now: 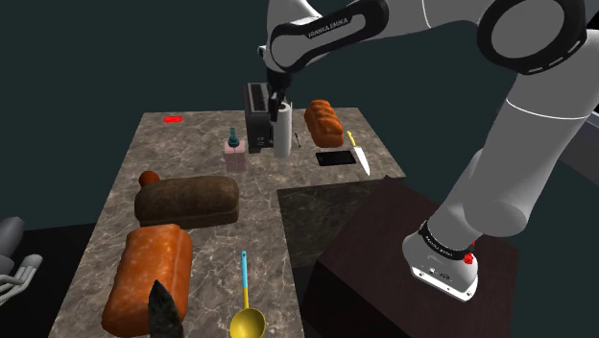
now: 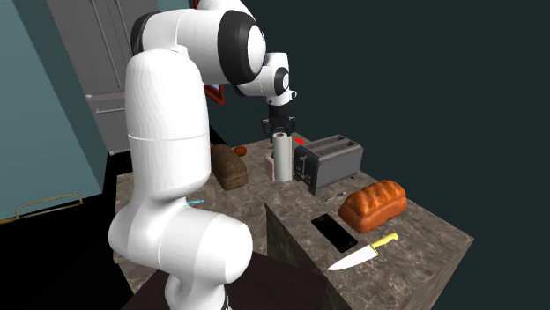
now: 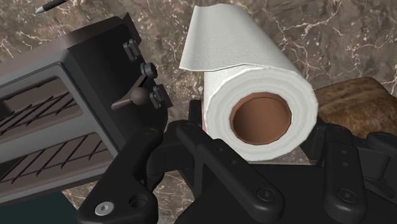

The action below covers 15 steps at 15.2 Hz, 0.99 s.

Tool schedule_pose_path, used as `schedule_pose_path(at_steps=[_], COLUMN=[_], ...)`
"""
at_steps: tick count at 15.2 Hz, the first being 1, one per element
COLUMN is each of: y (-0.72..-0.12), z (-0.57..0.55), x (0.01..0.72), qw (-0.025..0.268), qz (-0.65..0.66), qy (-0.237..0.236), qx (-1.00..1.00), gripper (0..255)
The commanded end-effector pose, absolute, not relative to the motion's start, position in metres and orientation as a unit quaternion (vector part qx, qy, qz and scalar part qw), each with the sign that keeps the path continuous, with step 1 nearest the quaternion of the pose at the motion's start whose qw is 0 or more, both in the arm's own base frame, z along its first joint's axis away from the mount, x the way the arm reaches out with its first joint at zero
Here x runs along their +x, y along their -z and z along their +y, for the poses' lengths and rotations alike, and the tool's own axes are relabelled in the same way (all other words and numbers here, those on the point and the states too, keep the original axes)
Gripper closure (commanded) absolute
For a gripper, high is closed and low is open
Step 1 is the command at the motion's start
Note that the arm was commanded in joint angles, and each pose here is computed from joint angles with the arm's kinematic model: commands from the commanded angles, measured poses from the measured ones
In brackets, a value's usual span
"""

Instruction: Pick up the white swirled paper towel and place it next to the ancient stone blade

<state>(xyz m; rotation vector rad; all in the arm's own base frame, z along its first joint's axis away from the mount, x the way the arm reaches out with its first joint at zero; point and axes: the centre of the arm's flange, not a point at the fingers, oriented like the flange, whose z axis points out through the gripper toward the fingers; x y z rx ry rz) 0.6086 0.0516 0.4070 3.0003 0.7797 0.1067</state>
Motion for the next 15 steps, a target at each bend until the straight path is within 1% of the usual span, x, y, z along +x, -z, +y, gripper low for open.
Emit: schedule_pose_path(at_steps=[1,15], y=[-0.418,-0.492], z=[0.051,0.051], x=[0.608,0.608], qw=[0.02,0.02], qz=[0.251,0.251], qy=[-0.034,-0.034], qx=[0.967,0.967], gripper=[255,255])
